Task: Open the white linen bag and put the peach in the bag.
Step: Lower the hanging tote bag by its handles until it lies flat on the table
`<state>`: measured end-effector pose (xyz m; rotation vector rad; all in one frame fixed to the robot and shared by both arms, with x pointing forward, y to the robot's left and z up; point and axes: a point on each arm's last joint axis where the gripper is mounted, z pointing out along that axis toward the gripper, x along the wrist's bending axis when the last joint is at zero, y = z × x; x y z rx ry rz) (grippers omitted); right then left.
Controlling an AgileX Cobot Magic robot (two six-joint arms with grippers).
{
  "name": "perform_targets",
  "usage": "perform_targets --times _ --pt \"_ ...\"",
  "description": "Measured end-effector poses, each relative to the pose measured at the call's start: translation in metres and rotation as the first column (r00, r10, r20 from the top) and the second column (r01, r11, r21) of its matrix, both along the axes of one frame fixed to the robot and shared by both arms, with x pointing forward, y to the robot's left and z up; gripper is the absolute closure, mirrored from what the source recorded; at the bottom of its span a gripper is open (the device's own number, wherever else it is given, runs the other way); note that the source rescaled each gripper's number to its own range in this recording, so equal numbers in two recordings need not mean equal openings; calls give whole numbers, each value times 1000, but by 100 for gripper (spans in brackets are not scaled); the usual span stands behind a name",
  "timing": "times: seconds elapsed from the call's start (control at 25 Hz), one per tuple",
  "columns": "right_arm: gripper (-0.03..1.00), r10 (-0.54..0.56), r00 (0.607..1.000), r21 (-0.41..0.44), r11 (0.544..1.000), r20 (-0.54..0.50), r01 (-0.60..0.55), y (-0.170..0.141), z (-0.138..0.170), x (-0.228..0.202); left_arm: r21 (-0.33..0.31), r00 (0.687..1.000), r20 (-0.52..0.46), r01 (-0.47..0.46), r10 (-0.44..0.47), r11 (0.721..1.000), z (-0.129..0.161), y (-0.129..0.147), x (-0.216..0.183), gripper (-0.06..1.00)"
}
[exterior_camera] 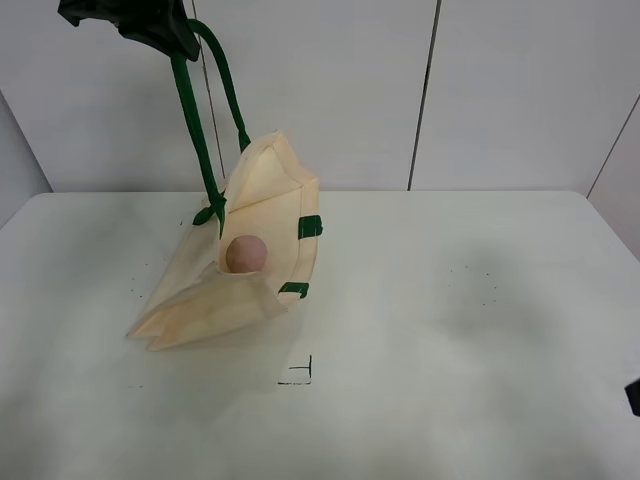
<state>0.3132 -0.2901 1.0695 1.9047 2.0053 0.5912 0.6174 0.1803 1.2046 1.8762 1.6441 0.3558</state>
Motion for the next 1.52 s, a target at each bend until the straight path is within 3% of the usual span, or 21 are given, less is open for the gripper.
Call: perform_targets --times 0.12,0.2,0.28,0.44,0.84,1.16,1.4,1.52 --pt "-3 -5 974 10 1000 226 3 -1 2 -34 0 1000 0 0 0 1000 0 0 0 94" --pt "-3 -13 926 15 1000 378 7 -3 4 -51 0 1000 0 0 0 1000 0 0 0 94" --pt "-3 -16 887 12 1000 462 12 -4 0 -62 0 1000 0 0 0 1000 0 0 0 94" --pt "-3 -35 856 30 999 516 23 -4 -15 -71 0 1000 0 0 0 1000 0 0 0 94" --pt "-3 -66 820 42 998 568 51 -7 -15 -78 12 1000 -16 9 -9 1000 -7 -1 3 94" --pt "-3 -67 819 40 998 569 53 -7 -15 -78 74 971 -240 35 -16 997 -98 -14 44 94" --pt "-3 -66 819 40 998 569 53 -7 -15 -78 113 921 -388 55 -7 992 -173 -22 71 94" --pt "-3 -63 819 37 998 570 51 -7 -15 -78 124 903 -429 65 -5 990 -196 -24 77 94"
